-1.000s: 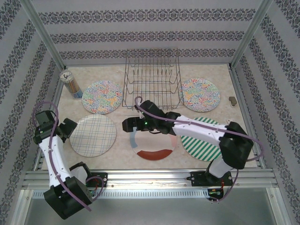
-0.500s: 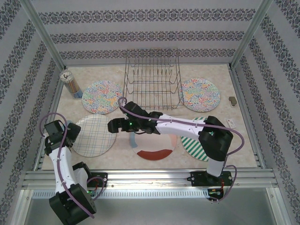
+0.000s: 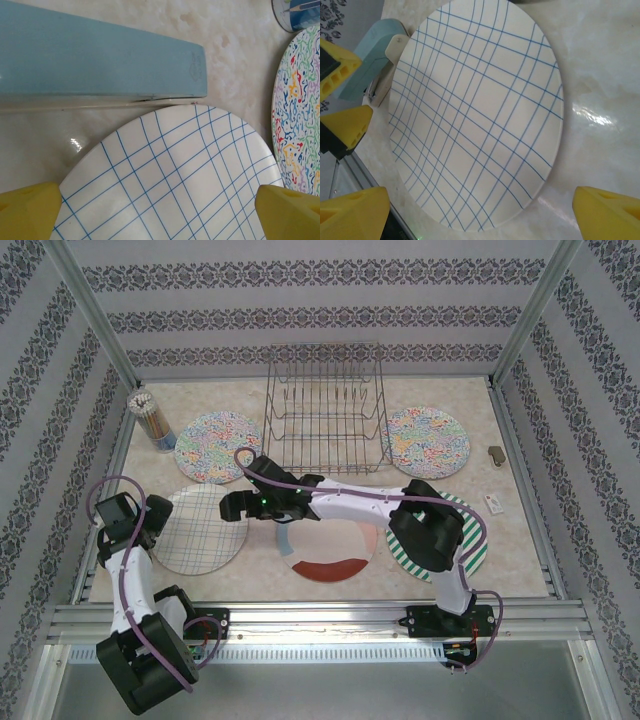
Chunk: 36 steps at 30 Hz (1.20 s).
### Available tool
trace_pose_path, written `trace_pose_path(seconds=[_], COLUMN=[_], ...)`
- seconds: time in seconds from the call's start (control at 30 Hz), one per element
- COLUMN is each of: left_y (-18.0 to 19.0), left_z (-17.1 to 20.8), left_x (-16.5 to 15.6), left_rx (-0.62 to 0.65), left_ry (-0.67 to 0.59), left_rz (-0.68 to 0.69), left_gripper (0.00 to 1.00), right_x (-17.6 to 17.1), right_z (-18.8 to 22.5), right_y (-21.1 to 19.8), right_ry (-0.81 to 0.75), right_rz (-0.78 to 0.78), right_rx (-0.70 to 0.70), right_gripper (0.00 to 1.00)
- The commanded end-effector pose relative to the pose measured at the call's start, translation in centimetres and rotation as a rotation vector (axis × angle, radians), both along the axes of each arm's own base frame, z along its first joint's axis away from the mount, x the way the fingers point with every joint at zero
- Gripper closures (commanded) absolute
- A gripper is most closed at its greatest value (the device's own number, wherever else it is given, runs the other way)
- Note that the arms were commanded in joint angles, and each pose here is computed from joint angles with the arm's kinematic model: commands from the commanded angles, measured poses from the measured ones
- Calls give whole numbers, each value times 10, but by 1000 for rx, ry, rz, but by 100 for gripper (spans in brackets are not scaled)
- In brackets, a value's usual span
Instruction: Load the plates into the dish rack
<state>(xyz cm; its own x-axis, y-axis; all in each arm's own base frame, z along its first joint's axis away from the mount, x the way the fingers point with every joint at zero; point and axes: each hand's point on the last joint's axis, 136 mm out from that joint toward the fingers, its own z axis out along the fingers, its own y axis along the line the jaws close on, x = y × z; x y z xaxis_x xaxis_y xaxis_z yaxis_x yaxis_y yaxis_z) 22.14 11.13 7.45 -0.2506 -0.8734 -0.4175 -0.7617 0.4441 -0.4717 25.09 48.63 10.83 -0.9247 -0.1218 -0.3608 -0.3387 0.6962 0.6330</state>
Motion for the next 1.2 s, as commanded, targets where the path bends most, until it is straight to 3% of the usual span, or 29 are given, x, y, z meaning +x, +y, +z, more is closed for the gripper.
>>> trace_pose_path(seconds=[0.0,0.53,1.17], left_y=[1,4,-3], left_z=[-3,-9,-15], left_x=[5,8,14], left_rx=[31,60,38], left_ry=[-12,-49,-83], left_rz=[-31,-25,-65], left_gripper=[0,0,0], right_x=[-1,3,7], right_z=[-3,-43,-53], right_y=[10,16,24], right_ry=[15,68,99], right_rz=[1,-11,0], right_rx=[-6,-61,-52], right_gripper=[6,4,4])
